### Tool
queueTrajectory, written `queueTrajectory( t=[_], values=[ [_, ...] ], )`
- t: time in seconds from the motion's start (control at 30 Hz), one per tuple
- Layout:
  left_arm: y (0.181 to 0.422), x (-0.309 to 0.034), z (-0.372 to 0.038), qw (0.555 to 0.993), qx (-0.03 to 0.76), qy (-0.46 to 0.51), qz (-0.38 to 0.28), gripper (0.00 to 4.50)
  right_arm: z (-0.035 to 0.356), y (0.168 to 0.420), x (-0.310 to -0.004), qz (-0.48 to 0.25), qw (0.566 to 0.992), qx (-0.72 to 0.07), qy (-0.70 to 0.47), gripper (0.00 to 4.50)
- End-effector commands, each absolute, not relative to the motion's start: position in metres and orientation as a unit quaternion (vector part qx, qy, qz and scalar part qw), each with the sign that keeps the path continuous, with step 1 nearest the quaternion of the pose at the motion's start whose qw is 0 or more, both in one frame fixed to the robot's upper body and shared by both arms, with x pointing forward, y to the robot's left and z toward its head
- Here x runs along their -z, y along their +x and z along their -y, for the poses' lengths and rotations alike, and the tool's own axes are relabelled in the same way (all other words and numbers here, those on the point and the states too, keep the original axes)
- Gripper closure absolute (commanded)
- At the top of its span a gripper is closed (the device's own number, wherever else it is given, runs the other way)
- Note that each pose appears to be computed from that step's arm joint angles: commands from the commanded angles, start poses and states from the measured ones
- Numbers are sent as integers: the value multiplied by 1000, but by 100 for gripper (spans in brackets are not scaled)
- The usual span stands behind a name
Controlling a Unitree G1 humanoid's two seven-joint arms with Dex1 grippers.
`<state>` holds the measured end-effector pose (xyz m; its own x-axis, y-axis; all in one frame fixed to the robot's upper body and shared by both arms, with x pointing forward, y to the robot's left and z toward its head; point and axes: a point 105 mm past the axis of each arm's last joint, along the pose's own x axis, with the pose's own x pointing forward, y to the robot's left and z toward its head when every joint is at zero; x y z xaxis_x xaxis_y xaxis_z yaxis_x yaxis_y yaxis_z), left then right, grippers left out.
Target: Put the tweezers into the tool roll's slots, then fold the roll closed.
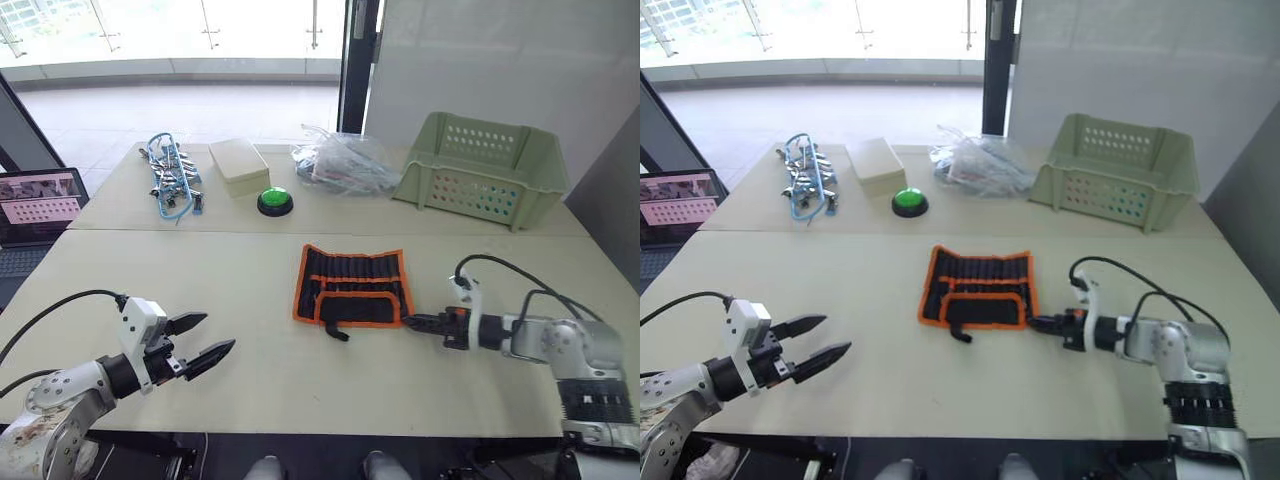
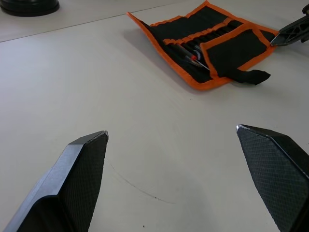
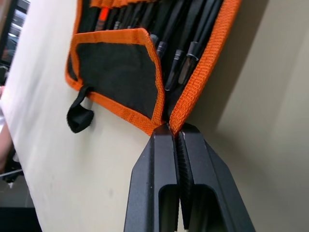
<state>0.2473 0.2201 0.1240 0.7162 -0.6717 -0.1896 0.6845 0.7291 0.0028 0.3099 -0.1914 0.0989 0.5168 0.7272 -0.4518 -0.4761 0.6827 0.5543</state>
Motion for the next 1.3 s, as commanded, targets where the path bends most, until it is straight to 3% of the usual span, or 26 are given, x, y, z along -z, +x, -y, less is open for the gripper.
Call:
queueTrajectory(
  t=[0.03,0.3,0.5,0.6,0.83,1.03,1.3],
  values=[
    [250,-131,-217,921,379,45,-76,0,200,312,-116,-327,855,-377,143,444],
    [254,-127,-210,915,394,43,-76,0,188,308,-120,-333,845,-400,118,444],
    [255,-126,-211,914,395,44,-78,0,184,312,-135,-293,858,-416,75,444],
    [256,-125,-210,913,397,47,-78,0,173,317,-152,-268,858,-438,26,444],
    [258,-124,-211,914,394,56,-76,0,142,325,-156,-266,832,-482,-72,444],
    [250,-120,-207,917,388,53,-75,0,113,319,-147,-274,799,-523,-110,444],
    [249,-120,-209,924,372,58,-70,0,89,327,-120,-296,798,-509,-128,444]
  ],
)
